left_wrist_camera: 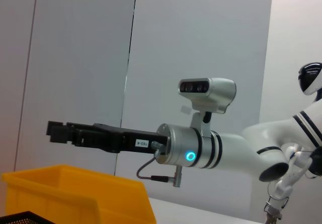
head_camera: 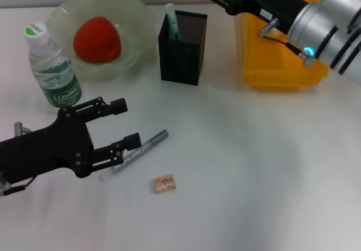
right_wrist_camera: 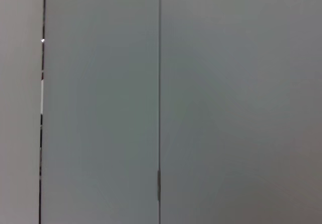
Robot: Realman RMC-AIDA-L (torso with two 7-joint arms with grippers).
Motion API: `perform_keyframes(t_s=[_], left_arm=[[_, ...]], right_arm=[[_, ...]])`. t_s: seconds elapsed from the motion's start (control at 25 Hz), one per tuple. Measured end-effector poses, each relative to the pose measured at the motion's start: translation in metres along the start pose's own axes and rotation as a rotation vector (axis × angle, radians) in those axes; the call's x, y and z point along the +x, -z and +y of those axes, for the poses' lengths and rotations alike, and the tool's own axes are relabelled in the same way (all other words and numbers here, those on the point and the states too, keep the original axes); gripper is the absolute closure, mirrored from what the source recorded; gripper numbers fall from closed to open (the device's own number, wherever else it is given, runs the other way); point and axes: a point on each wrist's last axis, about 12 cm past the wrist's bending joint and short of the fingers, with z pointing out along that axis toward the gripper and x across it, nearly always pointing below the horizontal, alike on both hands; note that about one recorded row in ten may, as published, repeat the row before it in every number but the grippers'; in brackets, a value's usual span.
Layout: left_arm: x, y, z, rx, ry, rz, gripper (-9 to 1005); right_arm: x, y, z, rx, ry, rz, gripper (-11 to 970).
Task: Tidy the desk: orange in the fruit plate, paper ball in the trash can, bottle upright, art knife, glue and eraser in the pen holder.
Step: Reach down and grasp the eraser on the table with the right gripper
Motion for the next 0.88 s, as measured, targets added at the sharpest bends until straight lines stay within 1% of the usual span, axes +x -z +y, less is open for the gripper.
perform_keyframes(t_s=[0.08,0.12,0.16,0.24,0.28,0.32,0.36,0.52,0.64,0.68,0.72,0.88], left_arm=[[0.0,0.001,0.0,0.0,0.006,0.001,288],[0.0,0.001,0.0,0.0,0.006,0.001,288],[0.0,0.002,0.001,0.002,0.007,0.005,288],[-0.001,0.004,0.001,0.006,0.01,0.014,288],[-0.002,0.006,0.002,0.008,0.012,0.025,288],[-0.002,0.006,0.002,0.008,0.012,0.025,288],[-0.002,0.008,0.003,0.012,0.014,0.035,288],[-0.001,0.012,0.005,0.042,0.014,0.091,288],[-0.001,0.015,0.006,0.053,0.009,0.131,289],[-0.001,0.017,0.007,0.056,0.008,0.151,289],[-0.001,0.017,0.007,0.056,0.008,0.151,289],[-0.002,0.019,0.009,0.054,0.002,0.163,289]], right_arm=[[0.0,0.009,0.002,-0.018,-0.012,-0.036,307],[0.0,0.009,0.002,-0.018,-0.012,-0.036,307],[-0.001,0.015,0.003,-0.032,-0.034,-0.06,307],[-0.002,0.019,0.003,-0.046,-0.051,-0.072,307],[-0.003,0.026,0.006,-0.085,-0.074,-0.088,308],[-0.003,0.026,0.006,-0.085,-0.074,-0.088,308],[-0.003,0.029,0.009,-0.11,-0.078,-0.089,308],[-0.001,0.044,0.021,-0.236,-0.094,-0.068,308],[0.0,0.053,0.03,-0.352,-0.12,-0.017,308],[0.0,0.057,0.033,-0.422,-0.128,0.042,308],[0.0,0.057,0.033,-0.422,-0.128,0.042,308],[-0.002,0.056,0.037,-0.567,-0.118,0.19,309]])
